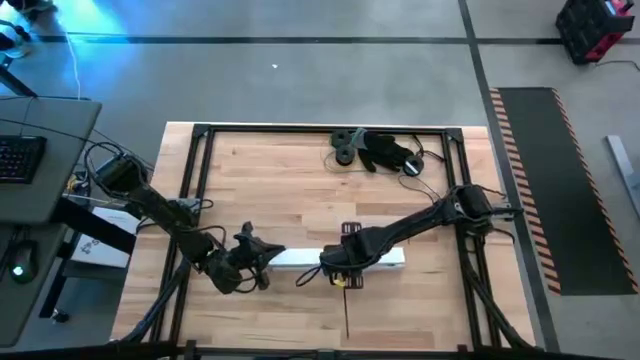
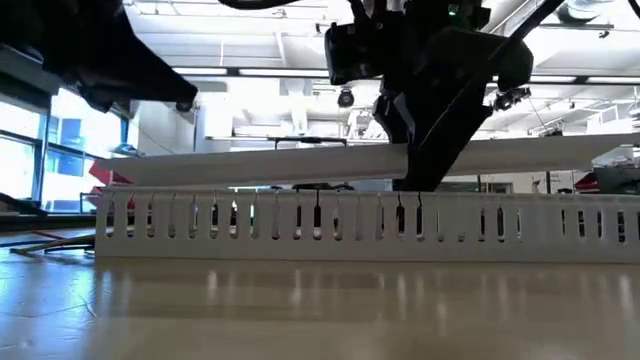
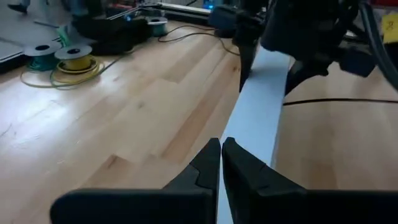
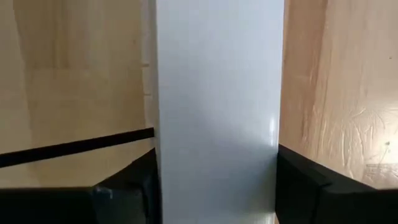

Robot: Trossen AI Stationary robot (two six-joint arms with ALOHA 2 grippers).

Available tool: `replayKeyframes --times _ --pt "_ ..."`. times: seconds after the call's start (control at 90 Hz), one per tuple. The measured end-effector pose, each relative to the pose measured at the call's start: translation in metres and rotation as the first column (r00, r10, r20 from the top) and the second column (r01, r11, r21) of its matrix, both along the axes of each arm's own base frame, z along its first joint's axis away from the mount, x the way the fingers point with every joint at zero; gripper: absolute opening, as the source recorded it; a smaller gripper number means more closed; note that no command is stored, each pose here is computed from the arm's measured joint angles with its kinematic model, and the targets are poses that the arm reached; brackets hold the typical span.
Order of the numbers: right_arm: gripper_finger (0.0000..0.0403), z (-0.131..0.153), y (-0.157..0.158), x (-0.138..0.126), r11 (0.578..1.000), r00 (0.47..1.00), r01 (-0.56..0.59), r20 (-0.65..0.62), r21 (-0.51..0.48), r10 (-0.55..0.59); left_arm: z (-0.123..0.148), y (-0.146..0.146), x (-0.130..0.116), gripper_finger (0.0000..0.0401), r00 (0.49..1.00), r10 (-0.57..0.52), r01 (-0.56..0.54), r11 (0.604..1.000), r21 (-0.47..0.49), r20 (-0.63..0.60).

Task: Ziptie cables
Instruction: Close the white cable duct

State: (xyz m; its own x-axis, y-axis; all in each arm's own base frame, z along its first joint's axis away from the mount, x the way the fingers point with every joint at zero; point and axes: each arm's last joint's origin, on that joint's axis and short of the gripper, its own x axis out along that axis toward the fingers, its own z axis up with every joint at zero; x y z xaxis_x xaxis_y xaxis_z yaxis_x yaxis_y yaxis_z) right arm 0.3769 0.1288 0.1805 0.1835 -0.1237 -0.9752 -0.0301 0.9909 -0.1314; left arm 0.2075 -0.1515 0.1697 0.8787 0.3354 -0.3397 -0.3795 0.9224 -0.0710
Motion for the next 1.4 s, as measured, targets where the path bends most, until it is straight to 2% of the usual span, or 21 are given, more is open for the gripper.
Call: replayKeyframes --times 0.144,0.233,0.411,0.589,0.744,0.833,1.033,1.233,1.4 --pt "0.0195 0.001 0.002 -0.001 0.999 1.0 -0.013 0.008 -0.037 0.013 0.0 -0.001 0.0 0.0004 0.999 -0.047 0.048 0.999 0.024 -0.027" --pt "0.0195 0.001 0.003 -0.002 0.996 0.999 -0.025 0.017 -0.086 0.027 0.002 -0.001 0.003 0.0026 0.994 -0.096 0.099 0.993 0.067 -0.043" --pt "0.0195 0.002 0.001 -0.002 0.987 0.999 -0.025 0.038 -0.161 0.031 0.007 0.01 0.02 0.0119 0.975 -0.211 0.217 0.971 0.097 -0.07" --pt "0.0195 0.002 0.001 -0.001 0.982 0.998 -0.027 0.045 -0.186 0.036 0.004 0.032 0.035 0.0216 0.94 -0.311 0.321 0.945 0.058 -0.139" --pt "0.0195 0.002 0.001 -0.001 0.981 0.998 -0.037 0.042 -0.188 0.046 0.003 0.044 0.04 0.0264 0.932 -0.322 0.336 0.94 0.062 -0.164" --pt "0.0195 0.002 0.001 -0.001 0.981 0.998 -0.038 0.043 -0.188 0.046 0.001 0.047 0.042 0.0273 0.93 -0.322 0.337 0.94 0.054 -0.179" --pt "0.0195 0.002 0.001 -0.001 0.982 0.998 -0.037 0.047 -0.187 0.046 -0.015 0.048 0.047 0.0275 0.911 -0.347 0.349 0.937 -0.034 -0.221" --pt "0.0195 0.002 0.001 -0.001 0.982 0.998 -0.041 0.047 -0.186 0.05 -0.016 0.043 0.053 0.0274 0.91 -0.351 0.352 0.935 -0.035 -0.222" --pt "0.0195 0.002 0.001 -0.001 0.982 0.998 -0.043 0.044 -0.182 0.052 -0.024 0.04 0.059 0.0253 0.902 -0.345 0.35 0.936 -0.027 -0.261"
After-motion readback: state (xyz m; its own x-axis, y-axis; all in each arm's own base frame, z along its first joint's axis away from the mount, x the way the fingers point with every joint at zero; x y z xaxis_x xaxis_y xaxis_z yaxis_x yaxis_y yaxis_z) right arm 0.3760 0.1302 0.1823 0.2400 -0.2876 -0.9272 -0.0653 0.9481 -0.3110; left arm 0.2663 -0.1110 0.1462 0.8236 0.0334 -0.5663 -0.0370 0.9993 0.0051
